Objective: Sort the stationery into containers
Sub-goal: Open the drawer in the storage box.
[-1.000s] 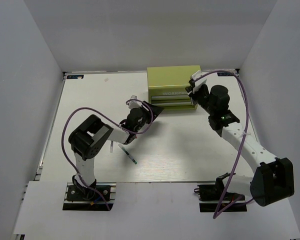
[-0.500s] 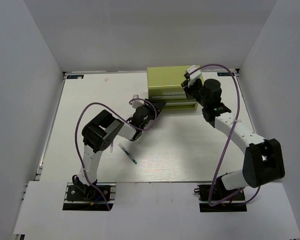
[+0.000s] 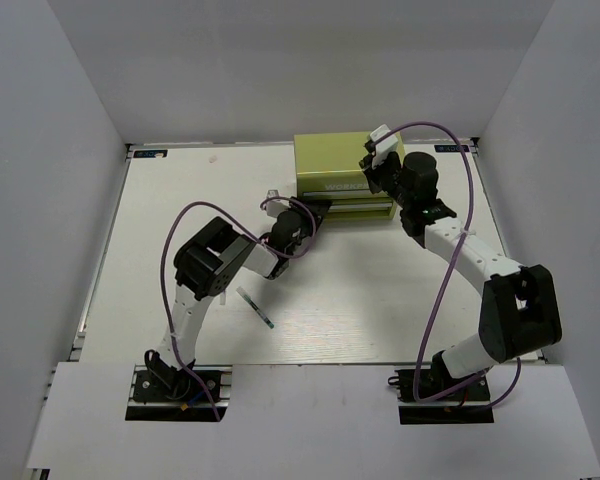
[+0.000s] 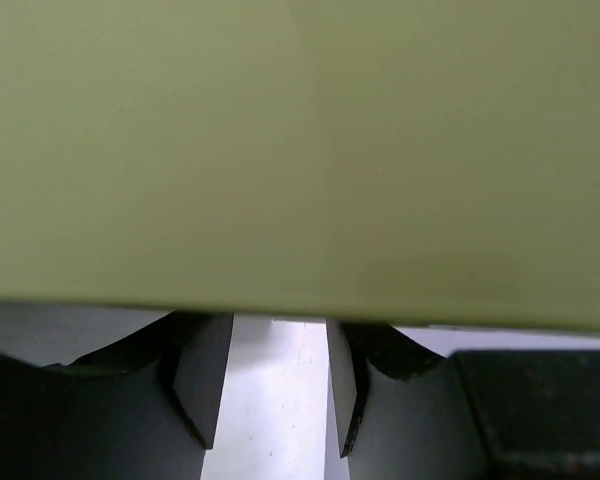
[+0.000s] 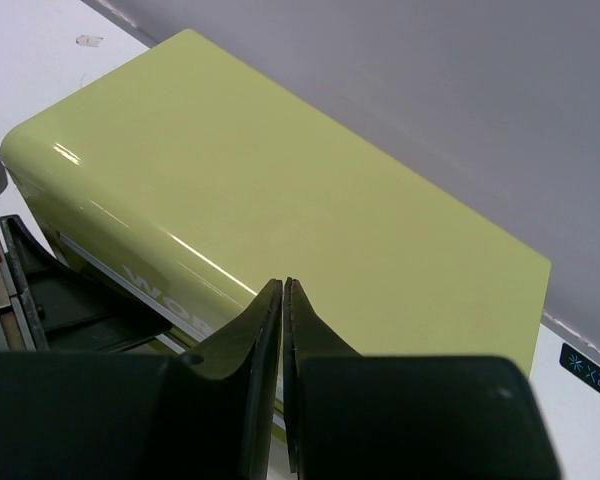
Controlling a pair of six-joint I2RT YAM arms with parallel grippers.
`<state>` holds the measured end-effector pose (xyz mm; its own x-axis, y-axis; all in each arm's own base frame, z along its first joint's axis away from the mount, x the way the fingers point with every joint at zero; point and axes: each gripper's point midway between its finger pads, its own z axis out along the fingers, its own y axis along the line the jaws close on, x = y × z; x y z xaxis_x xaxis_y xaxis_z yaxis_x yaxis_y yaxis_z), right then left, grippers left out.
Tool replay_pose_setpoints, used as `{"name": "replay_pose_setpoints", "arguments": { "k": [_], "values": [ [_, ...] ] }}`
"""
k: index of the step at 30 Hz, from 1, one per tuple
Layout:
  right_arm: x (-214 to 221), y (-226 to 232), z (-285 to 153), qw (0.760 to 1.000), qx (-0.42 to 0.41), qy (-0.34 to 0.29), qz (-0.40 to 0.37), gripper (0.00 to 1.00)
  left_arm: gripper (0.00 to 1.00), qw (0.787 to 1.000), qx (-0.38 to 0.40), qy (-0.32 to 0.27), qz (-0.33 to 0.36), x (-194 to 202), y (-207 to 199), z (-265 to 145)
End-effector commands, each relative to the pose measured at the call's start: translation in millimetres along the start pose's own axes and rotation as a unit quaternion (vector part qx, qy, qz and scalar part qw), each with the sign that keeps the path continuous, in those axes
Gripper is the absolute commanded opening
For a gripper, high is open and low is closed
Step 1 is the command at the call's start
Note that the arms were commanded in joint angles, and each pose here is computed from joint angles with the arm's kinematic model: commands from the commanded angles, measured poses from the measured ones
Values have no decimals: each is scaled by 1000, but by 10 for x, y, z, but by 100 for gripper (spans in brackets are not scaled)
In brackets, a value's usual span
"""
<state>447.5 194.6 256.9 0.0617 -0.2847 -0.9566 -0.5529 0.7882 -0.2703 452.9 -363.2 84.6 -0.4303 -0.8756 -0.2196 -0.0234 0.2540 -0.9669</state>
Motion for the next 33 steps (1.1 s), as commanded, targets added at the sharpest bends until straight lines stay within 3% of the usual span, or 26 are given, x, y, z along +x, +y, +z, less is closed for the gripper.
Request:
{"name": "replay_pose_setpoints", "arguments": {
  "k": [1, 8, 17, 26, 33],
  "values": [
    [-349, -120, 25, 999, 11, -44, -16, 9, 51, 1000, 17, -18, -14, -3, -159, 76],
    [-336, -114, 55, 999, 7, -37, -20, 9, 50, 998, 13, -47, -29, -41, -105, 155],
    [-108, -50, 111, 1000, -16, 7, -21, 4, 34, 997, 20, -63, -41, -55, -159, 188],
    [0, -3, 122, 999, -26, 29, -26, 2, 9, 997, 17, -63, -41, -50, -61, 144],
    [76, -20, 134, 998, -26, 47, -28, 2, 8, 998, 10, -48, -36, 43, 2, -22]
  ]
}}
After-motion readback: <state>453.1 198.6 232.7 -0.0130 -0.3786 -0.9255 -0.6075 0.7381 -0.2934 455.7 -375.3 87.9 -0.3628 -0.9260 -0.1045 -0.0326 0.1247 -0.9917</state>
